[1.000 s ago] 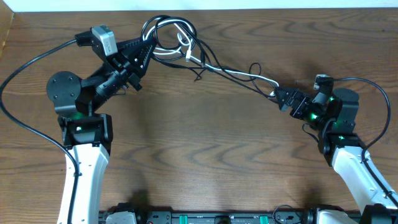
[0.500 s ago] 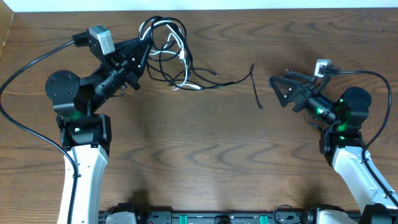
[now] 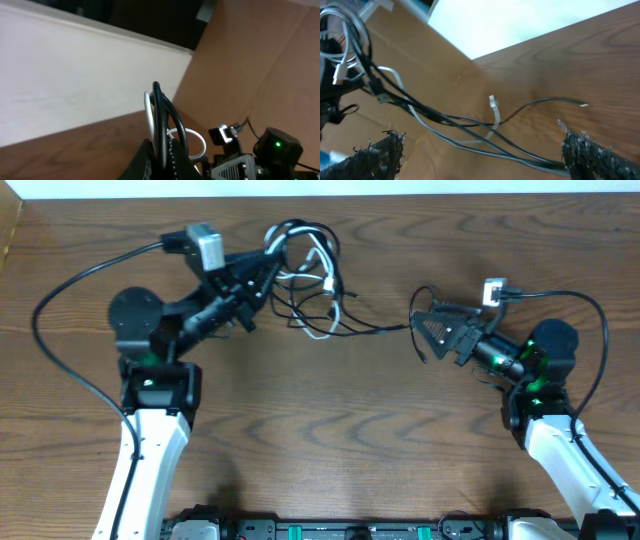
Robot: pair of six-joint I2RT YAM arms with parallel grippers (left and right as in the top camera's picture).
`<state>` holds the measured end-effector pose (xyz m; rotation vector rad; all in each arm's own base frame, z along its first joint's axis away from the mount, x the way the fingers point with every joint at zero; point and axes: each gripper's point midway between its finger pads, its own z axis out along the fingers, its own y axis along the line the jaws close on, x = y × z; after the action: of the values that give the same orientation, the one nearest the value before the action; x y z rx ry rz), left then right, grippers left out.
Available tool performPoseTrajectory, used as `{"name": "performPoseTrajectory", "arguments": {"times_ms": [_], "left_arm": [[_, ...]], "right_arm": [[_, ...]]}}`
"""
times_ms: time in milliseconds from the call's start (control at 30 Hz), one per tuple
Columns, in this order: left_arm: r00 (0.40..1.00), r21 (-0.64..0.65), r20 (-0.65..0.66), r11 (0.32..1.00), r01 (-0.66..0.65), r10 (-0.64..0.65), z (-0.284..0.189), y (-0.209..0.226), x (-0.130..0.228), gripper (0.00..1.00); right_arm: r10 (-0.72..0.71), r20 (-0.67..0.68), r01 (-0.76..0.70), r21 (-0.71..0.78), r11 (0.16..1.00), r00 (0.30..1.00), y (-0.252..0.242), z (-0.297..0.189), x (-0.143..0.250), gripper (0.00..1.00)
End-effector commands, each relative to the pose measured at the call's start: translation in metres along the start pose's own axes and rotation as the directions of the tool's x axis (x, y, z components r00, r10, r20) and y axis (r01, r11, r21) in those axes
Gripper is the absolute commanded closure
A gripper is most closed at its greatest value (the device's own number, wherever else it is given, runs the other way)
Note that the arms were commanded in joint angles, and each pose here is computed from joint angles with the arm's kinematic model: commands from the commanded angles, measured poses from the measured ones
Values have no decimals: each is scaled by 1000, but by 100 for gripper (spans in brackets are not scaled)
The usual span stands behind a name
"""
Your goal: Untangle cables
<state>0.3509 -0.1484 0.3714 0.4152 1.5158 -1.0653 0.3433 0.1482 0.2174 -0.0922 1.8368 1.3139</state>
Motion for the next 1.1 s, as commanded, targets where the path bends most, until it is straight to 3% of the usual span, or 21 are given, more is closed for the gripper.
{"name": "performPoseTrajectory", "arguments": {"times_ms": [0, 267, 633, 900, 1067], "left_arm": [[1000, 46, -22, 999, 10, -9, 16, -10, 5, 92], [994, 117, -99, 992, 54, -42, 42, -25, 37, 92], [990, 236, -132, 972, -21, 53, 59, -65, 58, 92], [985, 303, -160, 953, -10, 62, 54, -76, 63, 92], [986, 272, -155, 962, -11, 55, 50, -63, 59, 92]], "right_arm": [[-28, -9, 28, -16, 999, 1000, 9, 8, 4, 1], [-70, 30, 72, -39, 997, 997, 19, 11, -4, 1], [-68, -28, 65, -94, 993, 997, 38, 24, 17, 1], [7, 66, -19, 179, 984, 998, -28, 6, -2, 3], [42, 88, -58, 189, 980, 995, -46, -19, -16, 5]]}}
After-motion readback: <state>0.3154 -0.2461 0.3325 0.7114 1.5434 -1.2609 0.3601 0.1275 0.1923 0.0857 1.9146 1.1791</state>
